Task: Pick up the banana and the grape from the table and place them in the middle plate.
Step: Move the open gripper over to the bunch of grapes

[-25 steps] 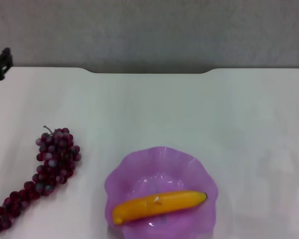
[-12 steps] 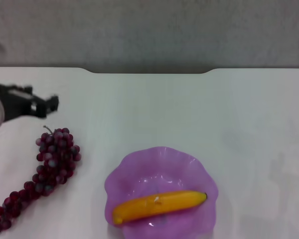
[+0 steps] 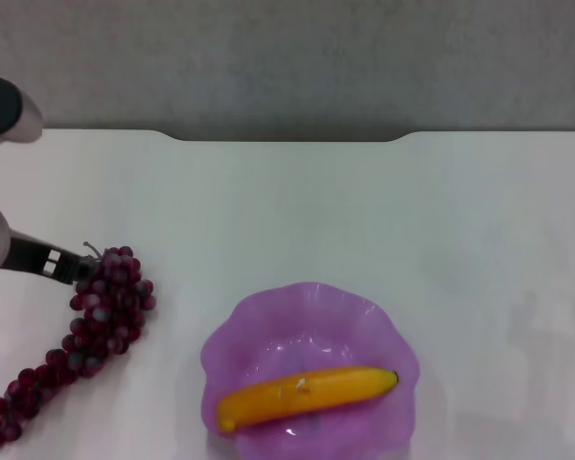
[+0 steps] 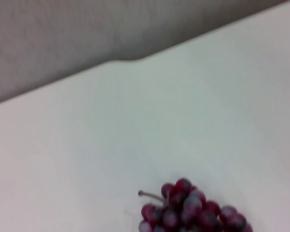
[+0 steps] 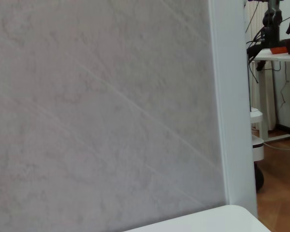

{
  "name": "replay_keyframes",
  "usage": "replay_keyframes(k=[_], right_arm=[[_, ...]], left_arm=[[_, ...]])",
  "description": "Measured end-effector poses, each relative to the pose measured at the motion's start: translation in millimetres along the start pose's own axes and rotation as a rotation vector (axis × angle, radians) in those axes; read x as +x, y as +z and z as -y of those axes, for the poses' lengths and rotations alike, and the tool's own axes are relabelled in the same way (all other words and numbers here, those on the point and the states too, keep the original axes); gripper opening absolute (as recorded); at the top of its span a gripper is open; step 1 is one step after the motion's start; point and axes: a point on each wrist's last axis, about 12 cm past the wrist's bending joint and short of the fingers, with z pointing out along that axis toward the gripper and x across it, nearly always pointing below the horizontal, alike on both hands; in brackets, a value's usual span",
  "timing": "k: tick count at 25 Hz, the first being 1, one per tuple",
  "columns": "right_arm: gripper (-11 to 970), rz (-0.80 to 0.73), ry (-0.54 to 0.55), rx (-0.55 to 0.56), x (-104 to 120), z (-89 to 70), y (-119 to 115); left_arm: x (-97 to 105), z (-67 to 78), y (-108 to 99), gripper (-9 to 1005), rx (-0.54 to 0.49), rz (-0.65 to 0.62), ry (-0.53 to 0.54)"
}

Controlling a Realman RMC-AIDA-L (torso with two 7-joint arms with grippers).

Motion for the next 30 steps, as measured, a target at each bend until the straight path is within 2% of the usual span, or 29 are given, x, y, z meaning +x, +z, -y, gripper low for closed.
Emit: replay_keyframes(k=[7,15,21,30], right_arm=[[609,-0.001,-0.003,-0.014,0.1,-4.7,1.0],[608,-0.002,-0.007,-0.021,-0.4,-6.8,3.6],[609,-0.004,-0.008,-0.025,-0.3,-8.0,4.0],[608,-0.008,-0.009,-0.036,-0.9,-10.7,4.8]], left_arm=[[2.9,-0.9,14.3,601,0.007,-0.063,0.008],[5.1,6.5,32.5,601,0.057,-0.112,0.017],[5.0,13.8,41.3,601,0.146,-0.099,0.013],[8.8,9.2,56.8,600,0.134,-0.075,-0.014]])
